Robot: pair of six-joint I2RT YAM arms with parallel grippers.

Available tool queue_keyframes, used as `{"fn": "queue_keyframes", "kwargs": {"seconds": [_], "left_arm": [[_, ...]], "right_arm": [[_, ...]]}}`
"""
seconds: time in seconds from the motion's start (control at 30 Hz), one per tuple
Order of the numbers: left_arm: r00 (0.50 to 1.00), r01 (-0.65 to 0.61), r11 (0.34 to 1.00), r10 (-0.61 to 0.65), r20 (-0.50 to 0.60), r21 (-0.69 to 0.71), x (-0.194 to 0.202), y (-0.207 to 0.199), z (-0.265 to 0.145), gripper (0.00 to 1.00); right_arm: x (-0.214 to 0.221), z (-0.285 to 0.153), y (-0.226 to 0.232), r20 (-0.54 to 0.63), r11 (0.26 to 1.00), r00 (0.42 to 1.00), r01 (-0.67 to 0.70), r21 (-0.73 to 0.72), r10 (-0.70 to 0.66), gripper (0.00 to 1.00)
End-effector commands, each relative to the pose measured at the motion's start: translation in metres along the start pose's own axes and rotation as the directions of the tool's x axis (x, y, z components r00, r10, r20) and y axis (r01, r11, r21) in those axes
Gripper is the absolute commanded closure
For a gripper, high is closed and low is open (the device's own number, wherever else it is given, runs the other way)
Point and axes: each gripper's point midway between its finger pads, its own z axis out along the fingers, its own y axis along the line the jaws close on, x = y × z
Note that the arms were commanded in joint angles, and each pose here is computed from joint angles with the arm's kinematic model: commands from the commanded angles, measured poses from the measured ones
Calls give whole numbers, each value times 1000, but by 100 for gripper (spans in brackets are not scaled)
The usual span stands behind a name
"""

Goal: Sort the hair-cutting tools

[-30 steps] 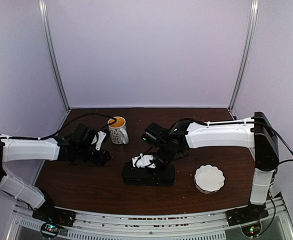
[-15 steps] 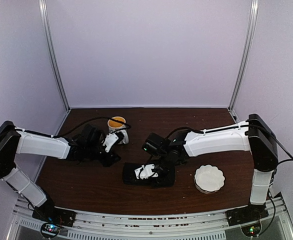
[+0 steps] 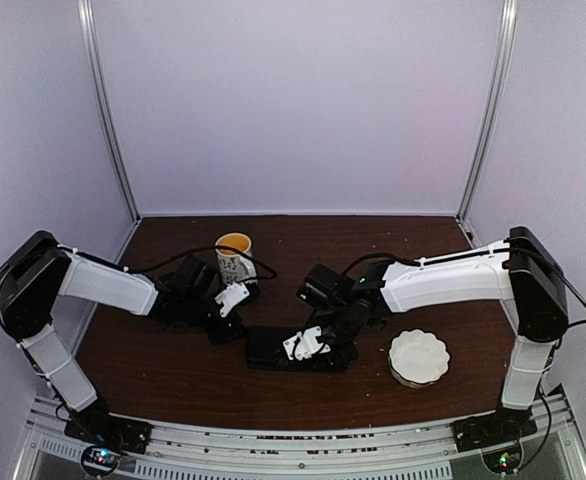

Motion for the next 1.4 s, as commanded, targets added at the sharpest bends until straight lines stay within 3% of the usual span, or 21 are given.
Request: {"fn": "queue_keyframes", "kwargs": {"seconds": [0.0,0.4,0.67,0.87,1.13,1.37], "left_arm": [[998,-53,998,52,-22,-20,0,5,11,58],[985,-168,985,167,-33,-43,-1,2,27,64],[977,-211,977,210,-40,-33,0,-16,23,85],[986,-108,992,98,-133,-71,7,-19,18,99],[936,124,986,-152,-318,-108,46,-41,0,100],[887,251,968,-233,-399,-8,73,-94,-13,100]], "right_arm": [[50,7,21,-193,996,981,-31,-83,15,66],[50,7,22,-193,995,981,-38,-91,19,67],[54,9,21,-206,995,978,-33,-91,14,68],[57,8,18,-205,995,978,-45,-86,27,68],[69,11,14,-233,994,970,-83,-75,64,69],[73,16,17,-249,992,966,-96,-81,73,70]]}}
